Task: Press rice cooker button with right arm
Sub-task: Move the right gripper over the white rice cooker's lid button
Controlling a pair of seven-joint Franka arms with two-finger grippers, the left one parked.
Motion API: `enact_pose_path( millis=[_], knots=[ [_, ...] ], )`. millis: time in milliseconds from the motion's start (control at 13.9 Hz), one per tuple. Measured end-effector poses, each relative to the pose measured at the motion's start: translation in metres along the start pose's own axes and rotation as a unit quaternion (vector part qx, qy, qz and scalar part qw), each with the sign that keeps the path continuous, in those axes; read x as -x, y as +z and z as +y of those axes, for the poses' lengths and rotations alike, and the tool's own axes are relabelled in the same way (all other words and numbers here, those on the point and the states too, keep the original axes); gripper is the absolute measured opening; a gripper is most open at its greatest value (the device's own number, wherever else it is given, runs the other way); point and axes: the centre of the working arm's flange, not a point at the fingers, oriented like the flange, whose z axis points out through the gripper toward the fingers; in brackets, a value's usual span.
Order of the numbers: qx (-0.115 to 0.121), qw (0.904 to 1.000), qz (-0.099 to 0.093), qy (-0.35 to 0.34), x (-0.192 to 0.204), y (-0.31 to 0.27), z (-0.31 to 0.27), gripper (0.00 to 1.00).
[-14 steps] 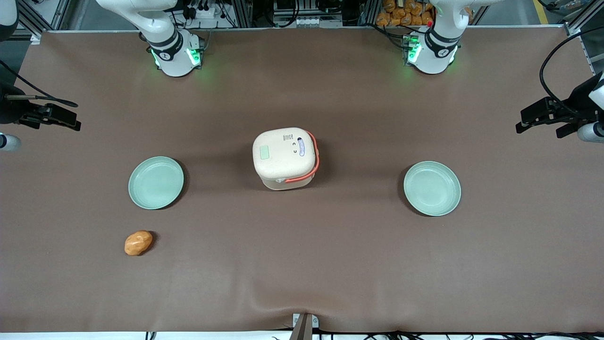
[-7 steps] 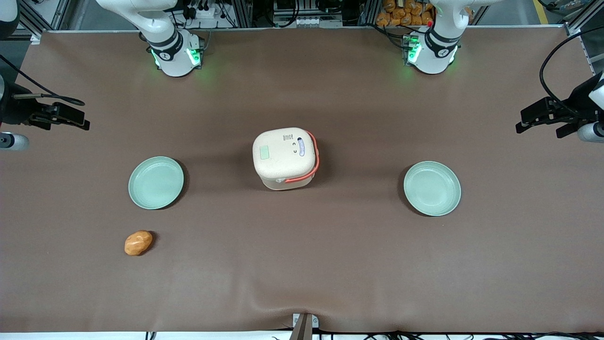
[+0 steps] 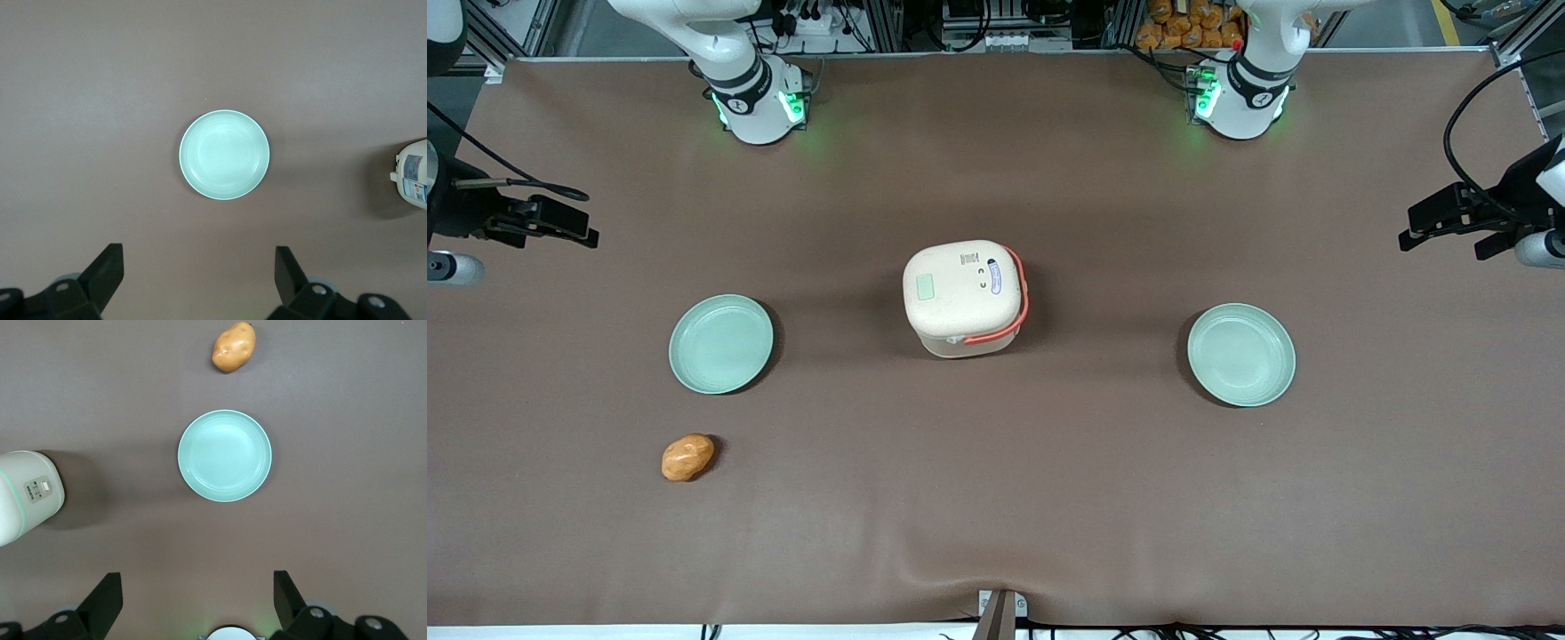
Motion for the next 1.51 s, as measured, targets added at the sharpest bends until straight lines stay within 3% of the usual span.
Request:
enact_pose_path(
  millis=[432,504,864,1080,1368,1512],
  knots=[
    [-0.006,0.9966,0.012,-0.081,0.003,0.007,-0.094,0.96],
    [-0.012,0.9951,0.013,-0.098,0.004,0.01,-0.114,0.88],
    [-0.03,0.9858,0.015,-0.165,-0.001,0.05,-0.206,0.27],
    [-0.028,0.9801,0.009,-0.196,-0.009,0.092,-0.259,0.01],
    [-0.043,0.9779,-0.035,-0.202,-0.017,0.152,-0.297,0.01],
    [-0.051,0.977,-0.04,-0.203,-0.022,0.174,-0.31,0.01]
  ],
)
